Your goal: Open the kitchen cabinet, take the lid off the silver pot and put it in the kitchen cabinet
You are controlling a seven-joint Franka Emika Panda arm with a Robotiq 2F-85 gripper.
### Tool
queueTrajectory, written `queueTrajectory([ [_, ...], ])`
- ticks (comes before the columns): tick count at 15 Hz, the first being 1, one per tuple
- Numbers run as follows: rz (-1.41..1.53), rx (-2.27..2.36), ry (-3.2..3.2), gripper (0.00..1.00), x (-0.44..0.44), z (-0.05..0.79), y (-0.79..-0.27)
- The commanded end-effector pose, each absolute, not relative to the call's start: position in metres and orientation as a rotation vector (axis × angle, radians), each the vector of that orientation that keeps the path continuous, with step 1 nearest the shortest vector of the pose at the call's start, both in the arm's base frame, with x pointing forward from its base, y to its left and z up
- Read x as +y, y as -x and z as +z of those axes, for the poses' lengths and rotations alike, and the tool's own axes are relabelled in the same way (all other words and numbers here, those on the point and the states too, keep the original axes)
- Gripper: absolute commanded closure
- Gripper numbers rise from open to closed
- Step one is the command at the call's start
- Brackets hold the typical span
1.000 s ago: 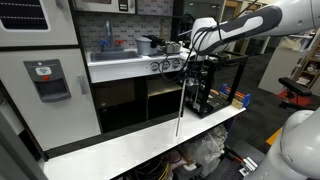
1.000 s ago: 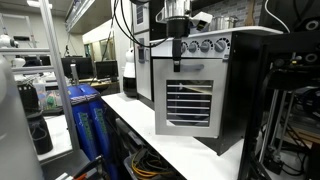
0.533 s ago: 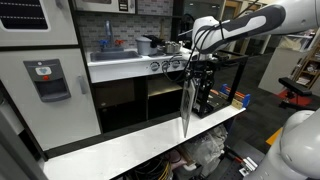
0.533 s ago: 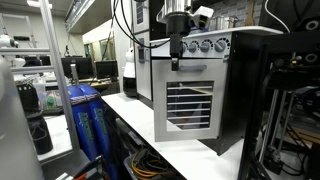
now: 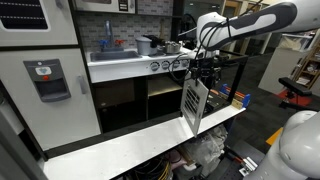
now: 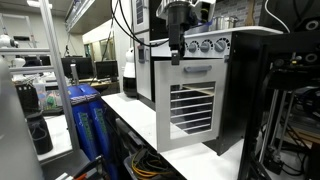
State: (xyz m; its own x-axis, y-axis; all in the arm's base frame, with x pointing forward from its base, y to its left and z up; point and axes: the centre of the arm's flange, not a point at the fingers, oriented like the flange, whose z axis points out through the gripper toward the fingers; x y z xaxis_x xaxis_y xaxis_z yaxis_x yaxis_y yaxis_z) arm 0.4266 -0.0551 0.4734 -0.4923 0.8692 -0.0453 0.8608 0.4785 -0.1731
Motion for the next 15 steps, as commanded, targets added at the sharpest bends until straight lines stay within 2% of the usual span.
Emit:
queueTrajectory([
  [1, 0.337, -2.634, 1.590, 0.00, -0.070, 0.477, -0.412],
  [7, 0.390, -2.601, 1.617, 0.00, -0.088, 0.478, -0.401],
  [15, 0.282, -2.674, 1.652, 0.00, -0.081, 0.519, -0.415],
])
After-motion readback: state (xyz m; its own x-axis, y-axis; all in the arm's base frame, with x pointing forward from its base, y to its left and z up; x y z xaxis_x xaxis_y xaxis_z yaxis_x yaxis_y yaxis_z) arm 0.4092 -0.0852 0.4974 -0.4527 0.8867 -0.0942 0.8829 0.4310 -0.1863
